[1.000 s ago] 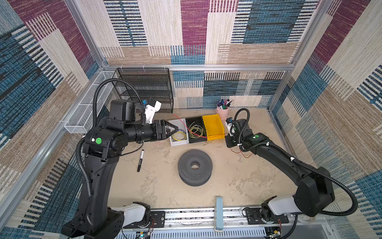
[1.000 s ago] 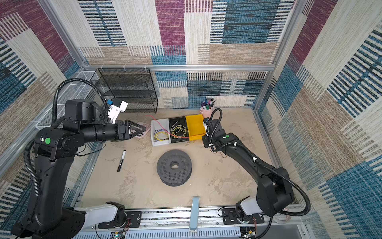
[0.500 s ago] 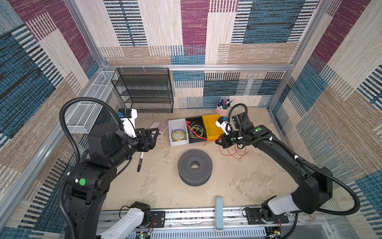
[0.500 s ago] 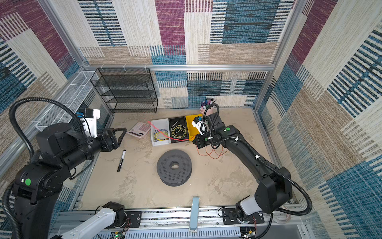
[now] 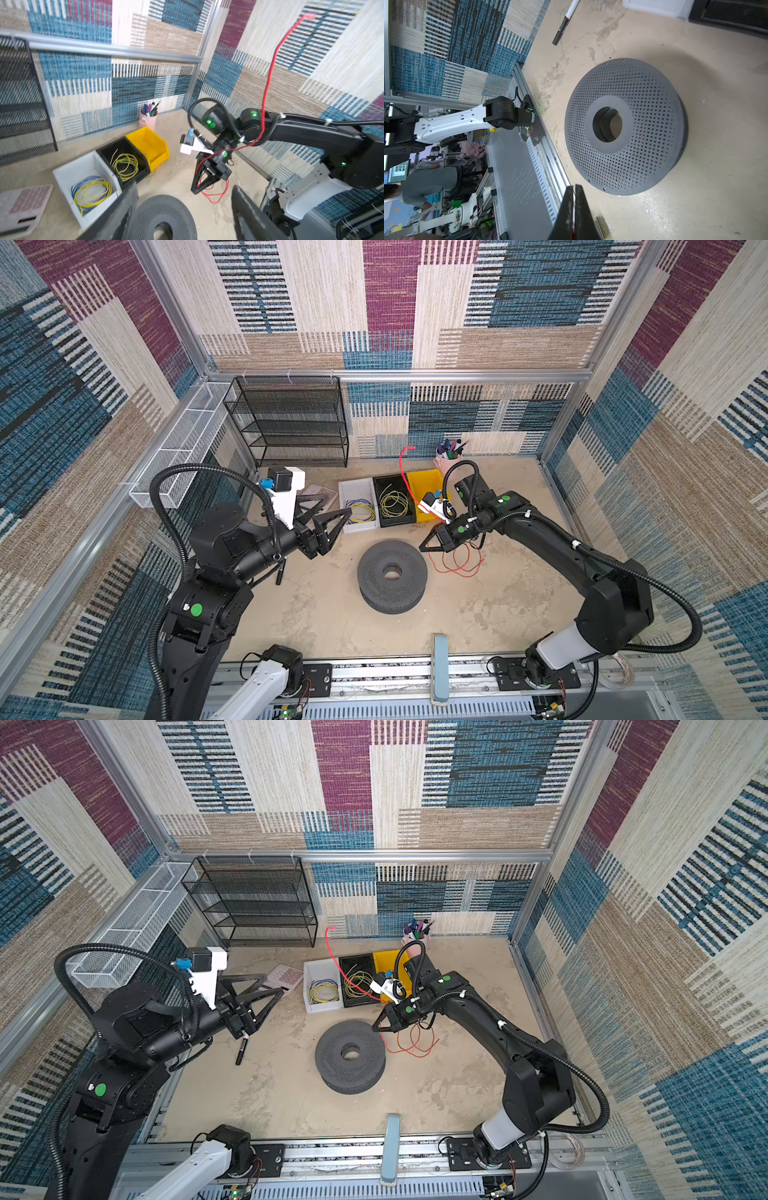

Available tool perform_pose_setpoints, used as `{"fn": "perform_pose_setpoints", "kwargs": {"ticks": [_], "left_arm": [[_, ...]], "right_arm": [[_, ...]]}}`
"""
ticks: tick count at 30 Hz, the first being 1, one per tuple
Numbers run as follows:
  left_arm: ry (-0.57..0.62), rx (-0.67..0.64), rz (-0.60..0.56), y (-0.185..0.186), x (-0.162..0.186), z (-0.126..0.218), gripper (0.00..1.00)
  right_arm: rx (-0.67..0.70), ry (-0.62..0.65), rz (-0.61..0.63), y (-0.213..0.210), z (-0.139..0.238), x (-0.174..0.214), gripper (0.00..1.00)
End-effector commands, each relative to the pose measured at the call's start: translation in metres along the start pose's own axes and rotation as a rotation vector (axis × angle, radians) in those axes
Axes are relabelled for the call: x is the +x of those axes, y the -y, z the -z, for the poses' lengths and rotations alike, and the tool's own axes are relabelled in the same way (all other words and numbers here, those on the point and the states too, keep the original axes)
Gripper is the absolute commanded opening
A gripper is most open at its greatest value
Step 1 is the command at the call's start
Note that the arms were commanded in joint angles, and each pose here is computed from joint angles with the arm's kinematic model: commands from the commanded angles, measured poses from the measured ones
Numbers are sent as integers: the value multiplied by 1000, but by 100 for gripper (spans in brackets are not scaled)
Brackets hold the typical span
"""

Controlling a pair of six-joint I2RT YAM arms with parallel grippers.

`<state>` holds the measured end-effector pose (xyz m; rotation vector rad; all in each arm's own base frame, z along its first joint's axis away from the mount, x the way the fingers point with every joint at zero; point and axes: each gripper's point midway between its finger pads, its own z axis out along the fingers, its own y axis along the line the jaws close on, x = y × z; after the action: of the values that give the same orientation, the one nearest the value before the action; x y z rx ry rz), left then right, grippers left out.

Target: Wrap the cables

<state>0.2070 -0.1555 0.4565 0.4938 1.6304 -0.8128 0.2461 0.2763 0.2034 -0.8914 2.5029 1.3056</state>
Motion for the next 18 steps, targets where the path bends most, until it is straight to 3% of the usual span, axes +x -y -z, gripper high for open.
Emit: {"fn": "perform_pose_setpoints", "kwargs": {"ticks": [1, 6, 10, 18], "left_arm": [[95, 71, -112, 16, -26, 2, 74], [104, 78, -132, 17, -42, -6, 76], [102, 184, -133, 34, -55, -10, 76], [63, 132, -164, 31, -64, -30, 76]], "right_arm": [[-41, -51, -1, -4, -12, 10, 0], [-29, -64, -13, -1, -19, 11, 0], [-9, -70, -15, 0, -22, 10, 0], [54, -95, -28, 9, -30, 15, 0]]}}
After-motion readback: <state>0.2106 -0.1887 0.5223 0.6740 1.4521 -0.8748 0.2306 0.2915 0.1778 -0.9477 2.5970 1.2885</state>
